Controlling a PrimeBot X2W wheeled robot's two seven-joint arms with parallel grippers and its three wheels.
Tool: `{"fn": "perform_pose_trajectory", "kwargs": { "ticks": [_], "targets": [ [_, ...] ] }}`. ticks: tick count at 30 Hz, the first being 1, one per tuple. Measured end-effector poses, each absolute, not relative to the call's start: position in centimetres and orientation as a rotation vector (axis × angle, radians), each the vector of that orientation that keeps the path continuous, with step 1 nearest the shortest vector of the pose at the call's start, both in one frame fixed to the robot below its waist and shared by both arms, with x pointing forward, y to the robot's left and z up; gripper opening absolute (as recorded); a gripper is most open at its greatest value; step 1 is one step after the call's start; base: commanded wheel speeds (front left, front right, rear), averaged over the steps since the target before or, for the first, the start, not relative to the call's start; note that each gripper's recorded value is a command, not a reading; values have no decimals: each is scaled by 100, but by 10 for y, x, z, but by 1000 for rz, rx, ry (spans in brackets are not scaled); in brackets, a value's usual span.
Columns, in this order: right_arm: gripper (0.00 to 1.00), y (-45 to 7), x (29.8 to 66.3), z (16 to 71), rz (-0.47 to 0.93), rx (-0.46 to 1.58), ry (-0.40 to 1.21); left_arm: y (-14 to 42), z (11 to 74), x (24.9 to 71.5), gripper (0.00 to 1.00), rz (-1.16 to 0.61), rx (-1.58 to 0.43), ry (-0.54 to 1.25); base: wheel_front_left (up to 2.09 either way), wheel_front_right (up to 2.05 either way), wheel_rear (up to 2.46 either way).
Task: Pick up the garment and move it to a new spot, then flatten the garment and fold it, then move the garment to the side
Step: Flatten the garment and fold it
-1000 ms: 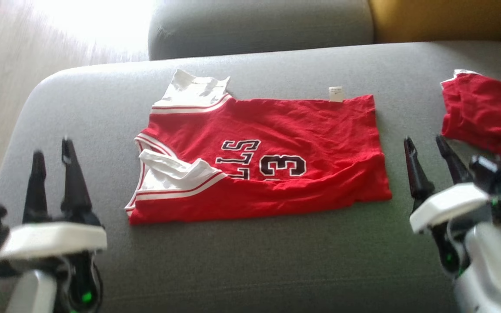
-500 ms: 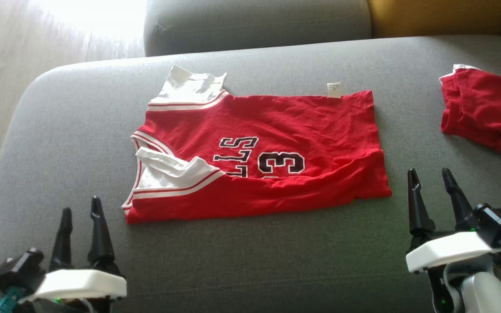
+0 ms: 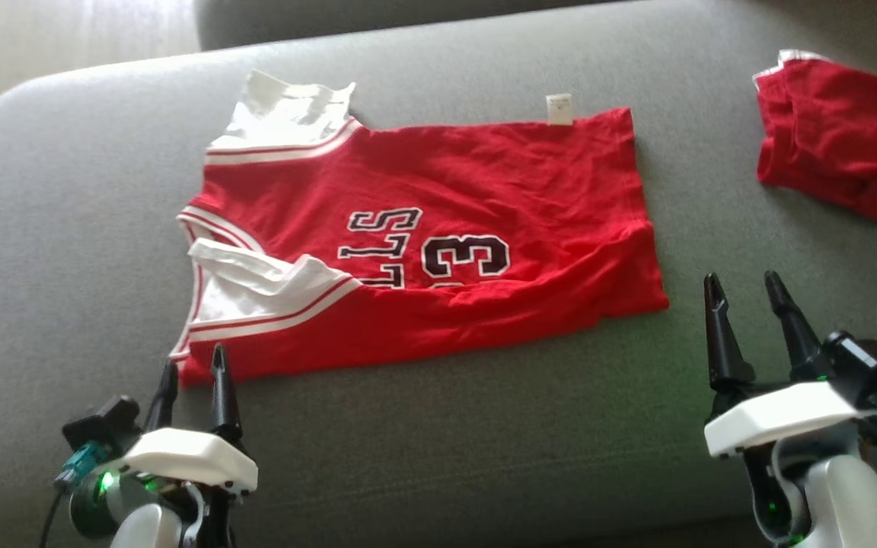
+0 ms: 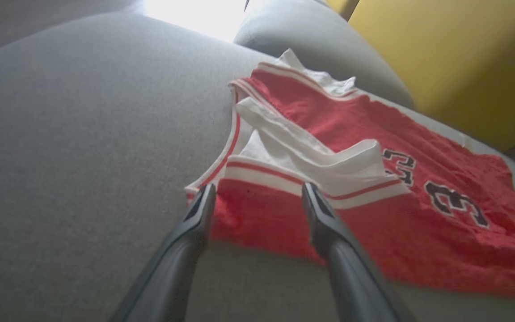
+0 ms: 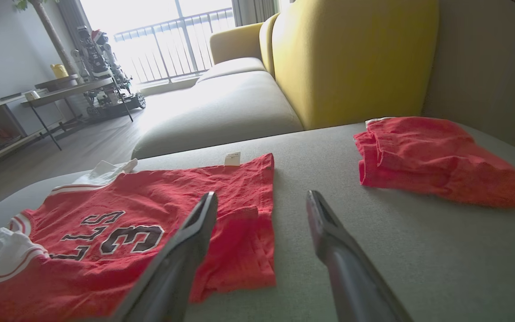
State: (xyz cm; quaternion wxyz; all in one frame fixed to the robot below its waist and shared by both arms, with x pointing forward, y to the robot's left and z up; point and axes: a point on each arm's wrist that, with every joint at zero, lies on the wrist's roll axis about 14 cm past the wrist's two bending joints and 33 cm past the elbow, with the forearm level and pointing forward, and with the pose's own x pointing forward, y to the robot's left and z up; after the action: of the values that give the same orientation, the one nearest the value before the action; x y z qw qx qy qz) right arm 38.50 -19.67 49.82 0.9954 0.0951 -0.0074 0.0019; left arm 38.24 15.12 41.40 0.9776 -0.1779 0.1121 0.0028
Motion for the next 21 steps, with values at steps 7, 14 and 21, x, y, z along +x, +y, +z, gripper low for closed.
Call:
{"fn": "perform_pose_trajectory", "kwargs": {
  "ticks": [7,14,21],
  "targets": [
    [100,-216,389,495,-53,182,-10,157,363,385,100,74,-308,404,0,0,0],
    [100,-222,386,491,-73,187,-1,159,358,395,100,95,-290,422,0,0,0],
    [100,-218,388,488,-63,190,10,158,356,396,0,88,-290,432,0,0,0]
  ]
}}
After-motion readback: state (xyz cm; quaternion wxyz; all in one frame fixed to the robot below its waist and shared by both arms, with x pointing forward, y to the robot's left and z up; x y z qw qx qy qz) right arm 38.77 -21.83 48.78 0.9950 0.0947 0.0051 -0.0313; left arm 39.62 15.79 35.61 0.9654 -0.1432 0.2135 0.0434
